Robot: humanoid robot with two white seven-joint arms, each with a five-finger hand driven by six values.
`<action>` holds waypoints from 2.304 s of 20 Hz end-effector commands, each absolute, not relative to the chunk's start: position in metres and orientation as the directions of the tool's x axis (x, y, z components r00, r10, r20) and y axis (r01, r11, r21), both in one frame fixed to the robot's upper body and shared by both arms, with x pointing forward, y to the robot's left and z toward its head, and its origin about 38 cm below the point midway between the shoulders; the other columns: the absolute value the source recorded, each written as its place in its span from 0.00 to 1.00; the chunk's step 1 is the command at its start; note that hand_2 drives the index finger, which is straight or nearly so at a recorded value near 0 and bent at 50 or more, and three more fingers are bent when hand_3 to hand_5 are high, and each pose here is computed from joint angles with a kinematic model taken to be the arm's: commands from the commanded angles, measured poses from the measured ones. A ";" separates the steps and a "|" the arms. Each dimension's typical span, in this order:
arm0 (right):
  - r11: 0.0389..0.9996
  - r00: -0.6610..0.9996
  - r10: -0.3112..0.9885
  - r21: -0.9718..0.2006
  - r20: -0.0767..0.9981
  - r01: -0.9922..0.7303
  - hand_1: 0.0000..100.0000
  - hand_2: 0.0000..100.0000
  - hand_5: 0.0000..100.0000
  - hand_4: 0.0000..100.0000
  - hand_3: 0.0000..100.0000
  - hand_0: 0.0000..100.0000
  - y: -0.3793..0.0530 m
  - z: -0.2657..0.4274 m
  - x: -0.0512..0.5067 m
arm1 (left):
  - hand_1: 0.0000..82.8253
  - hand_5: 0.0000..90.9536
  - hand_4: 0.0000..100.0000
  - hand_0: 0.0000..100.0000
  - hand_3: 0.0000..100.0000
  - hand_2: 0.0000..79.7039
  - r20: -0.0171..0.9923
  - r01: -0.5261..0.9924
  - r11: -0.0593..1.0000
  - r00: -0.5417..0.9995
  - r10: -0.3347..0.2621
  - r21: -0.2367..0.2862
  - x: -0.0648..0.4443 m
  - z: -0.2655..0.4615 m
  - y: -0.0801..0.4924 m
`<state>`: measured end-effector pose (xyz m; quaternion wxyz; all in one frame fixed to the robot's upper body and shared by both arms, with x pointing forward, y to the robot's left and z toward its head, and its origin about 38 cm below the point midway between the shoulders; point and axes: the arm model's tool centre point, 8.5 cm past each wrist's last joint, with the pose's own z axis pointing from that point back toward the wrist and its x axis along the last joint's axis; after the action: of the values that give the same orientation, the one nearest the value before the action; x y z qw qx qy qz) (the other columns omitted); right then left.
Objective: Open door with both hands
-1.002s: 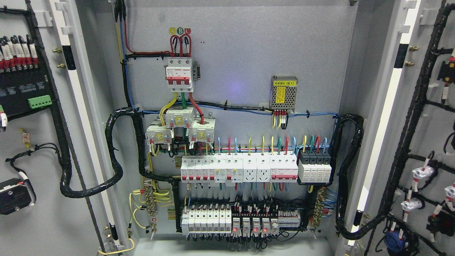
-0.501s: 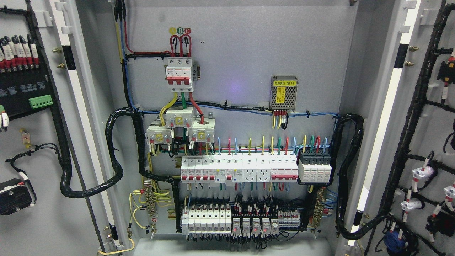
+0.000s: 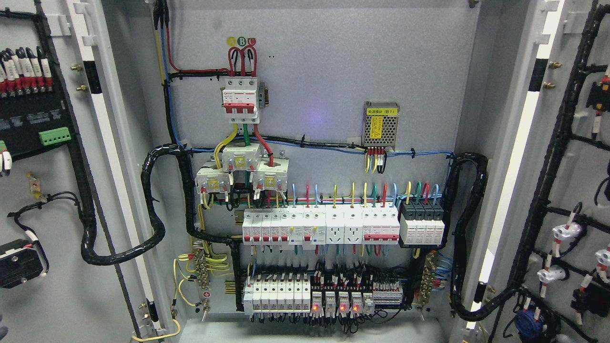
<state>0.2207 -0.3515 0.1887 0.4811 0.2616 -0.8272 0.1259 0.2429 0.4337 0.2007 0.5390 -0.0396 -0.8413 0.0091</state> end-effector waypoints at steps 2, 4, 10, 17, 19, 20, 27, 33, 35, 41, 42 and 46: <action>0.785 -0.159 -0.325 0.172 0.932 -0.595 0.00 0.00 0.00 0.00 0.00 0.00 -0.309 0.105 0.202 | 0.00 0.00 0.00 0.00 0.00 0.00 0.959 0.112 0.989 -0.257 0.121 -0.095 0.235 0.135 0.383; 0.798 -0.098 -0.304 0.197 0.948 -0.570 0.00 0.00 0.00 0.00 0.00 0.00 -0.308 0.078 0.197 | 0.00 0.00 0.00 0.00 0.00 0.00 0.972 0.103 0.989 -0.198 0.125 -0.106 0.232 0.105 0.372; 0.845 0.089 -0.212 0.228 0.973 -0.484 0.00 0.00 0.00 0.00 0.00 0.00 -0.307 -0.003 0.171 | 0.00 0.00 0.00 0.00 0.00 0.00 0.984 -0.027 0.986 0.058 0.168 -0.166 0.211 -0.013 0.354; 0.897 0.342 -0.180 0.297 0.922 -0.328 0.00 0.00 0.00 0.00 0.00 0.00 -0.323 -0.088 0.118 | 0.00 0.00 0.00 0.00 0.00 0.00 0.928 -0.187 0.969 0.305 0.214 -0.162 0.160 -0.108 0.351; 0.910 0.424 -0.175 0.310 0.889 -0.275 0.00 0.00 0.00 0.00 0.00 0.00 -0.332 -0.110 0.096 | 0.00 0.00 0.00 0.00 0.00 0.00 0.910 -0.209 0.967 0.353 0.216 -0.149 0.147 -0.122 0.355; 0.915 0.467 -0.178 0.320 0.866 -0.246 0.00 0.00 0.00 0.00 0.00 0.00 -0.334 -0.122 0.083 | 0.00 0.00 0.00 0.00 0.00 0.00 0.897 -0.219 0.965 0.383 0.222 -0.146 0.138 -0.131 0.354; 0.938 0.675 -0.239 0.347 0.698 -0.026 0.00 0.00 0.00 0.00 0.00 0.00 -0.333 -0.188 0.015 | 0.00 0.00 0.00 0.00 0.00 0.00 0.778 -0.249 0.960 0.574 0.254 -0.129 0.083 -0.189 0.345; 0.947 0.792 -0.206 0.320 0.575 0.014 0.00 0.00 0.00 0.00 0.00 0.00 -0.330 -0.213 -0.018 | 0.00 0.00 0.00 0.00 0.00 0.00 0.627 -0.224 0.971 0.746 0.227 -0.085 0.035 -0.226 0.334; 0.954 0.828 -0.158 0.299 0.539 -0.013 0.00 0.00 0.00 0.00 0.00 0.00 -0.328 -0.219 -0.023 | 0.00 0.00 0.00 0.00 0.00 0.00 0.573 -0.218 0.974 0.790 0.217 -0.069 0.020 -0.233 0.332; 0.980 0.881 -0.048 0.194 0.471 -0.051 0.00 0.00 0.00 0.00 0.00 0.00 -0.317 -0.234 -0.020 | 0.00 0.00 0.00 0.00 0.00 0.00 0.374 -0.221 0.974 0.900 0.225 -0.054 -0.020 -0.246 0.322; 0.981 0.895 -0.015 0.180 0.446 -0.073 0.00 0.00 0.00 0.00 0.00 0.00 -0.309 -0.237 -0.023 | 0.00 0.00 0.00 0.00 0.00 0.00 0.334 -0.225 0.973 0.914 0.230 -0.056 -0.025 -0.247 0.321; 0.981 0.936 0.046 0.159 0.348 -0.107 0.00 0.00 0.00 0.00 0.00 0.00 -0.286 -0.247 -0.033 | 0.00 0.00 0.00 0.00 0.00 0.00 0.174 -0.265 0.962 0.946 0.273 -0.071 -0.055 -0.252 0.301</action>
<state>0.0425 -0.3301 -0.2192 0.9408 0.0774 -0.3290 0.0277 0.0494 0.3359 -0.2334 0.9568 -0.0223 -0.2707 0.1034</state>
